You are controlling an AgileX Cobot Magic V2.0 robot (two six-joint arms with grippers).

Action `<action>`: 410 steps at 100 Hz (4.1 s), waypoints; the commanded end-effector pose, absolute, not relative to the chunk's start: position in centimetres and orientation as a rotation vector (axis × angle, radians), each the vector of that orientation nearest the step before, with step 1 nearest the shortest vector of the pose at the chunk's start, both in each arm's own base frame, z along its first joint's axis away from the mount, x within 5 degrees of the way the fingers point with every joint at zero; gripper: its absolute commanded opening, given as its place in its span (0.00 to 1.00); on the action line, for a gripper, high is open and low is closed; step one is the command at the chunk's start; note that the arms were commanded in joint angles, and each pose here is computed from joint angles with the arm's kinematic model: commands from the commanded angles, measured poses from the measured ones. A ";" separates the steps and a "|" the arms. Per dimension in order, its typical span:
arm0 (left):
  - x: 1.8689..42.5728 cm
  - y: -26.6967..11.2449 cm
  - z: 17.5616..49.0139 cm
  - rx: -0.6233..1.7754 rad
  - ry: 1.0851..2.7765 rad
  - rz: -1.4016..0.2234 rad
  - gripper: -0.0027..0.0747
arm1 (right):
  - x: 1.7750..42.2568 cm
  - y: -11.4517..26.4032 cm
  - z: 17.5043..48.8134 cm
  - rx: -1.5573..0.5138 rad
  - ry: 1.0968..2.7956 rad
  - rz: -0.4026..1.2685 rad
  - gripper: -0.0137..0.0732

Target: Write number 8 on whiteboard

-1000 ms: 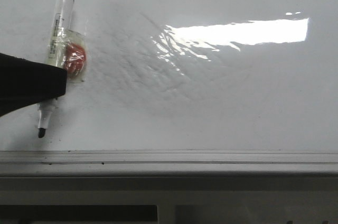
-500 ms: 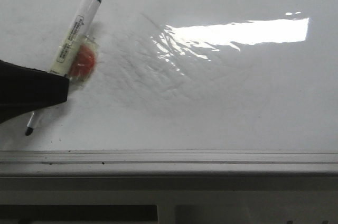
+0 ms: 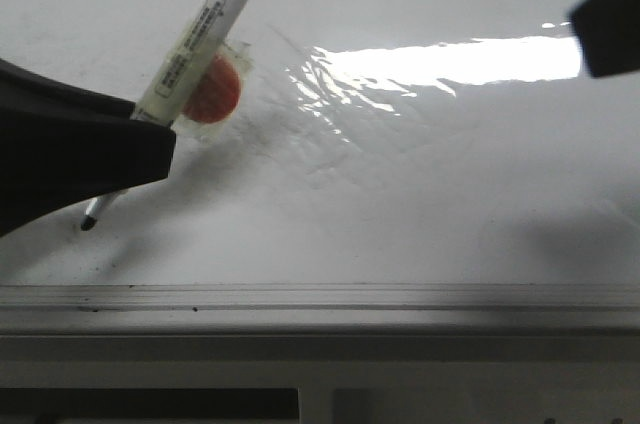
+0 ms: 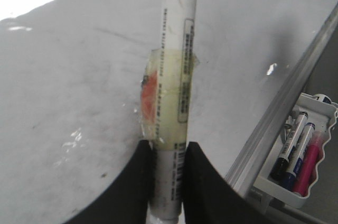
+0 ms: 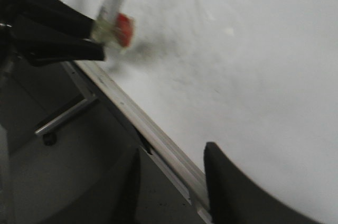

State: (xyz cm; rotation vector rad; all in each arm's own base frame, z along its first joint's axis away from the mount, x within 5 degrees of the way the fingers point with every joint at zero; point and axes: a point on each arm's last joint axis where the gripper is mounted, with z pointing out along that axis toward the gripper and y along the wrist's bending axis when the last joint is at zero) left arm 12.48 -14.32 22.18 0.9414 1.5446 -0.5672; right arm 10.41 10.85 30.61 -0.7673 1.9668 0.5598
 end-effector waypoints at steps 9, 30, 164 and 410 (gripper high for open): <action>12.1 -15.4 24.7 1.028 1.299 -0.590 0.01 | 12.2 14.6 34.1 -0.789 1.818 0.638 0.50; 11.9 -15.4 24.7 1.047 1.279 -0.590 0.01 | 14.3 17.2 35.1 -0.794 1.829 0.647 0.50; 9.4 -10.6 28.4 0.772 1.373 -0.583 0.42 | 19.5 13.9 40.9 -0.502 1.886 0.547 0.09; 12.8 -15.4 24.7 0.842 1.389 -0.710 0.14 | 17.0 22.3 37.4 -0.720 2.114 0.648 0.11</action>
